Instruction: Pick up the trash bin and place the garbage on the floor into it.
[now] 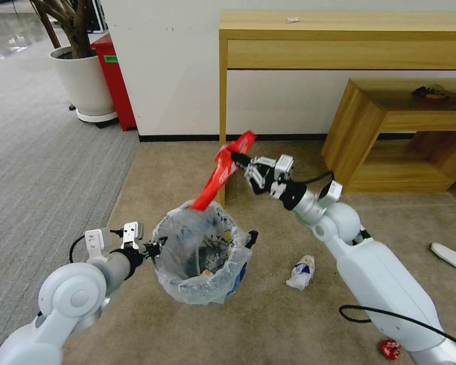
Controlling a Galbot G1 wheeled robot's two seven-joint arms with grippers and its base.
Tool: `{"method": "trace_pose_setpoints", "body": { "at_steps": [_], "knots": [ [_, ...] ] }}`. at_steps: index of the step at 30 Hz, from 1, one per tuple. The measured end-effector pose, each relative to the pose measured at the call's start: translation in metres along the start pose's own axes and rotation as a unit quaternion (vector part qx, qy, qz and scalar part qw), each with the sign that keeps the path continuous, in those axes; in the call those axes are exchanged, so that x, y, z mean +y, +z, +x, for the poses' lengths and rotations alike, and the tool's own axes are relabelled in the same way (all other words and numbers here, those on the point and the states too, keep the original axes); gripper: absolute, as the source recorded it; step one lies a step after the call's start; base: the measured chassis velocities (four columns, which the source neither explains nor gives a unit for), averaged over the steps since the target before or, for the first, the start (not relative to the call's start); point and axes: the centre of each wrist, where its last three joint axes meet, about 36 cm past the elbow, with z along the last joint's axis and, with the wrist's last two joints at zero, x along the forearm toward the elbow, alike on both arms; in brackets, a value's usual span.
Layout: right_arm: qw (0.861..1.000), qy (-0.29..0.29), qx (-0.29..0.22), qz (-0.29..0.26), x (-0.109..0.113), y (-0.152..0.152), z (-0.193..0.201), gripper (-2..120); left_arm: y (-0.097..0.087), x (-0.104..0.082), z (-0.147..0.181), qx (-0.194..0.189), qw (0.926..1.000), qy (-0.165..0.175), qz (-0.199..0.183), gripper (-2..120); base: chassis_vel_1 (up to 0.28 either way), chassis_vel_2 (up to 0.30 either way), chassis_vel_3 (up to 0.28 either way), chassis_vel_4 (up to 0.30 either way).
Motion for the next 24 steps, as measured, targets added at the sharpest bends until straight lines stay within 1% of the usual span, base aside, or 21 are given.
{"method": "trace_pose_setpoints", "body": {
  "at_steps": [2,5,12,18,24],
  "knots": [
    [1.0,-0.001,-0.002,0.001,0.0,-0.001,-0.001,0,0.001,0.0,0.0,0.001,1.0,0.0,0.0,0,0.0,0.0,0.0,0.0],
    [1.0,-0.005,-0.012,0.006,-0.004,-0.01,-0.004,0,0.001,0.002,-0.002,0.002,1.0,-0.003,0.001,0,0.0,0.0,0.0,0.0],
    [1.0,-0.017,-0.022,0.005,-0.001,-0.017,-0.008,0,-0.001,0.004,-0.002,0.0,1.0,-0.006,0.001,0,0.0,0.0,0.0,0.0],
    [1.0,-0.028,-0.004,0.007,0.005,-0.006,0.001,0,-0.002,0.004,-0.002,-0.002,1.0,-0.006,0.001,0,0.0,0.0,0.0,0.0],
    [0.999,-0.036,0.019,-0.004,0.019,0.011,0.013,0,-0.004,0.002,0.001,-0.008,1.0,-0.001,0.002,0,0.0,0.0,0.0,0.0]
  ]
}}
